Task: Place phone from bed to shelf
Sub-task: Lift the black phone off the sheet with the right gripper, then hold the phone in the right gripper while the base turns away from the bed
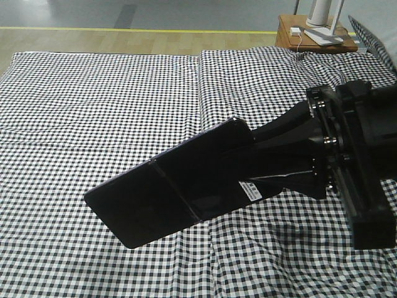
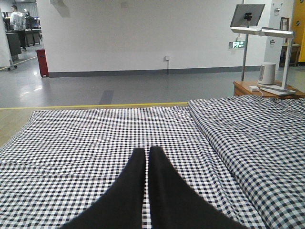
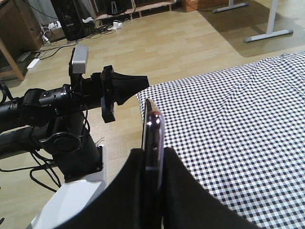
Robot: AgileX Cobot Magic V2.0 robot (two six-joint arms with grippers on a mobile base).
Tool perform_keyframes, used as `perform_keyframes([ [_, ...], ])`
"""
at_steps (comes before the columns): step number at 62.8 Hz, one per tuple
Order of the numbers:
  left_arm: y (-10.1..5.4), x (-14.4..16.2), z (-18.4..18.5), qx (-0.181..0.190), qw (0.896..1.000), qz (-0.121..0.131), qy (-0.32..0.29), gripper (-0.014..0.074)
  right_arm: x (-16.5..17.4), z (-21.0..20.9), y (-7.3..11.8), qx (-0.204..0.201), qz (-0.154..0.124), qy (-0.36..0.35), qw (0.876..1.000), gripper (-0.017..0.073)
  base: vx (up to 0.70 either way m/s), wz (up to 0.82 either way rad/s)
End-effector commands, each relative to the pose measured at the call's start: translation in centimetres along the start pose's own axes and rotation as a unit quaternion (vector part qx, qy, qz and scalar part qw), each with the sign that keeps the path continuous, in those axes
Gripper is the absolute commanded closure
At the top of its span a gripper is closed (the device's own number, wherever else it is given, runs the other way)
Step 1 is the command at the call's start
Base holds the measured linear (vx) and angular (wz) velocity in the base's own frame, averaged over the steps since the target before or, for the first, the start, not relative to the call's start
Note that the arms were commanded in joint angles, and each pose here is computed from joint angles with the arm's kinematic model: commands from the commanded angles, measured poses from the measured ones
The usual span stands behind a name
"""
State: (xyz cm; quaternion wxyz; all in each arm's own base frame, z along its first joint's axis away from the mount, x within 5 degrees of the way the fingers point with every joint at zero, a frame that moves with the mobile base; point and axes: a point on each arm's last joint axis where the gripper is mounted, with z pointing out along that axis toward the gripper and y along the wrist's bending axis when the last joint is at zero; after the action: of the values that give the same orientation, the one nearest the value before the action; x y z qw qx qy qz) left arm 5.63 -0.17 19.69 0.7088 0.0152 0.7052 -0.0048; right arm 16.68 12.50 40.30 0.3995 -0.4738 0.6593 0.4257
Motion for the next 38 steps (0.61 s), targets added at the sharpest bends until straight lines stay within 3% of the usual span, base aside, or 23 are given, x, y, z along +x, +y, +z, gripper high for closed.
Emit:
perform_keyframes([
  [1,0.05,-1.53,-0.20,-0.002,0.999,-0.010,-0.052,0.0592,-1.42,-0.64,1.53,-0.037,-0.006,-0.042,0.998,0.0562,0.00,0.00],
  [38,0.05,-1.53,-0.20,-0.002,0.999,-0.010,-0.052,0.0592,-1.42,-0.64,1.52,-0.036,-0.006,-0.042,0.998,0.0562,0.00,0.00],
])
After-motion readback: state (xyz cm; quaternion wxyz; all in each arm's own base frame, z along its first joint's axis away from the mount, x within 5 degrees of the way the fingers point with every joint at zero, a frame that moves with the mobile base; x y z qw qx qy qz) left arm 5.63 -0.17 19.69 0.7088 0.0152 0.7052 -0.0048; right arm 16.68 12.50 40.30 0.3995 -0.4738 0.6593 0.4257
